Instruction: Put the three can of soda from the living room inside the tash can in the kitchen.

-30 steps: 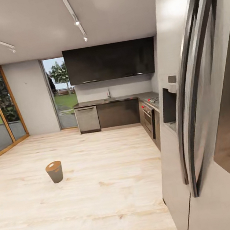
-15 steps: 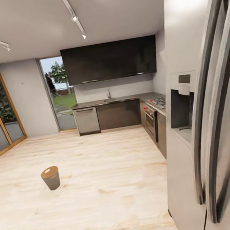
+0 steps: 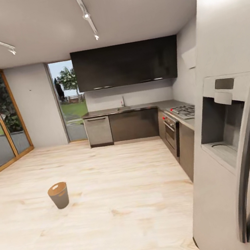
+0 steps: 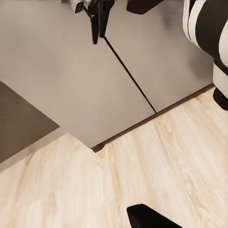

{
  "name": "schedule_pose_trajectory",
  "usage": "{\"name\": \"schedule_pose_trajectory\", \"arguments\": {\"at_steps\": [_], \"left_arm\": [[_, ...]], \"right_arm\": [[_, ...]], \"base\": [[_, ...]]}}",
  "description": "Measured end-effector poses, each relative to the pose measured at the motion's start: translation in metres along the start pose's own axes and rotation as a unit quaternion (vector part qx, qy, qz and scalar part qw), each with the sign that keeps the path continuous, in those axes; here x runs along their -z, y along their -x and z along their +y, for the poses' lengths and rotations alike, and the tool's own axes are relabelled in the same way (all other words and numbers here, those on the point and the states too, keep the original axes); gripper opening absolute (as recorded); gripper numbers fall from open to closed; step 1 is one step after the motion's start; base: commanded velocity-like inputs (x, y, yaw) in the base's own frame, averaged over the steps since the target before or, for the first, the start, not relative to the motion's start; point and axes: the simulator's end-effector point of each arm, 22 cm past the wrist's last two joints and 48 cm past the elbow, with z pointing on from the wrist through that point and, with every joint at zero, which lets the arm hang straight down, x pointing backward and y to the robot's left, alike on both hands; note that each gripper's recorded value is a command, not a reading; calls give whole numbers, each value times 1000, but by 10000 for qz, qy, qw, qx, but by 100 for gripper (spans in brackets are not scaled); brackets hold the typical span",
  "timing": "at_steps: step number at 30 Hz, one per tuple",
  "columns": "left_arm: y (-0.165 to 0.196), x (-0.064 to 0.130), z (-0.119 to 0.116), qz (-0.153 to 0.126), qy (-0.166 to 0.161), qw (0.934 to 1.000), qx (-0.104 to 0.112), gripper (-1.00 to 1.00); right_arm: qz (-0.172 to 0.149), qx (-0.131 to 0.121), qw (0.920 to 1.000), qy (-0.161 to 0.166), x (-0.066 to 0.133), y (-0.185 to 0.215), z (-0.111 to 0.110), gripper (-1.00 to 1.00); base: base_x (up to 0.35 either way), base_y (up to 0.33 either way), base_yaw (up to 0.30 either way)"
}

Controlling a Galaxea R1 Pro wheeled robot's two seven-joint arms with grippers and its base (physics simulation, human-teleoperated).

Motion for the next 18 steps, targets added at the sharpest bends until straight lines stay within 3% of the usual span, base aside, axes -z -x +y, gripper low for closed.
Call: {"name": "schedule_pose_trajectory", "arguments": {"at_steps": [6,18], "left_arm": [[0,0,0,-1,0,10000,-1,100],[0,0,0,-1,1,10000,-2,100]], "right_arm": [[-1,-1,10000,1,0,0,0,100],[-1,-2,10000,4,0,0,1,100]], "base": [[13,6,141],[3,1,21]]}}
